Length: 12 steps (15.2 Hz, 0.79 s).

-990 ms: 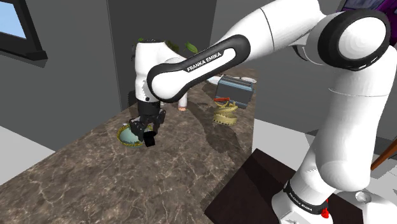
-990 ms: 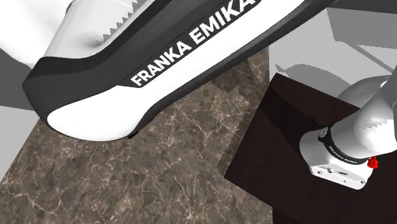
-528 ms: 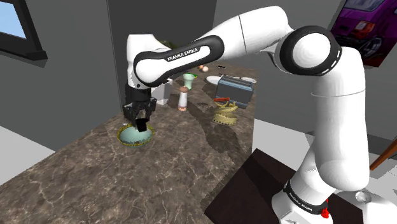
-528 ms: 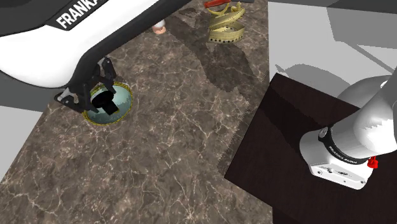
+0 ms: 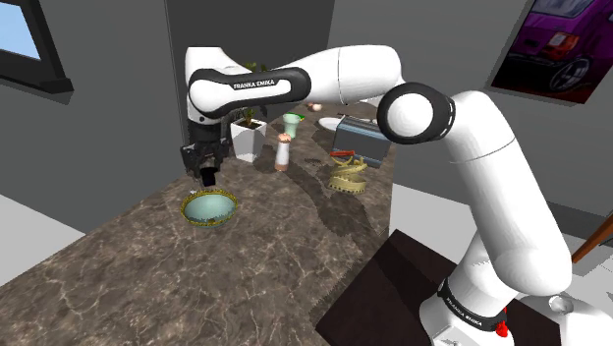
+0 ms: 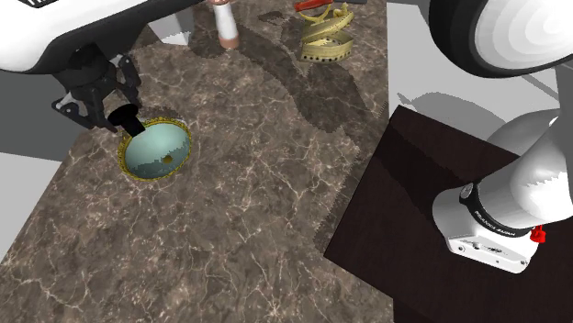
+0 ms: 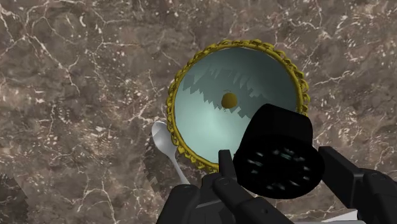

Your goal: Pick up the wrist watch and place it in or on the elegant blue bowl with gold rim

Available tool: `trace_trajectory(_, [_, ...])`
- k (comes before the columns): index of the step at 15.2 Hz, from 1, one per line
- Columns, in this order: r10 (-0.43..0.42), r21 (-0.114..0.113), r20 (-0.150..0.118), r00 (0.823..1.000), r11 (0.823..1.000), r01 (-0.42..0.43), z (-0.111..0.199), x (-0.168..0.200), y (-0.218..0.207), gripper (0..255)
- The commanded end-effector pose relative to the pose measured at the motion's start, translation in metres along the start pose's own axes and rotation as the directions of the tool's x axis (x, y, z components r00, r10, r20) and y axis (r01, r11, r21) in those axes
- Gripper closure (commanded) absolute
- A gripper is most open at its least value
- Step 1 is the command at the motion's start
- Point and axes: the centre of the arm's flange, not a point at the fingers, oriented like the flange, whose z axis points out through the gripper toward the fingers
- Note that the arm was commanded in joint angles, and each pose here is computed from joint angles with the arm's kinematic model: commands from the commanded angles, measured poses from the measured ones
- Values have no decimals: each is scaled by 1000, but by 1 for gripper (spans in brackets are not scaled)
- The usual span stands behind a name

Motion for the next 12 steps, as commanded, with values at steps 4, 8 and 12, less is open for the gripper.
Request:
trace_trajectory(4, [0,0,0,1000,1000,0,25,3,2,255])
trace_trajectory(8, [0,0,0,1000,1000,0,46,3,3,255])
trace_trajectory(12, [0,0,0,1000,1000,0,67,2,4,255])
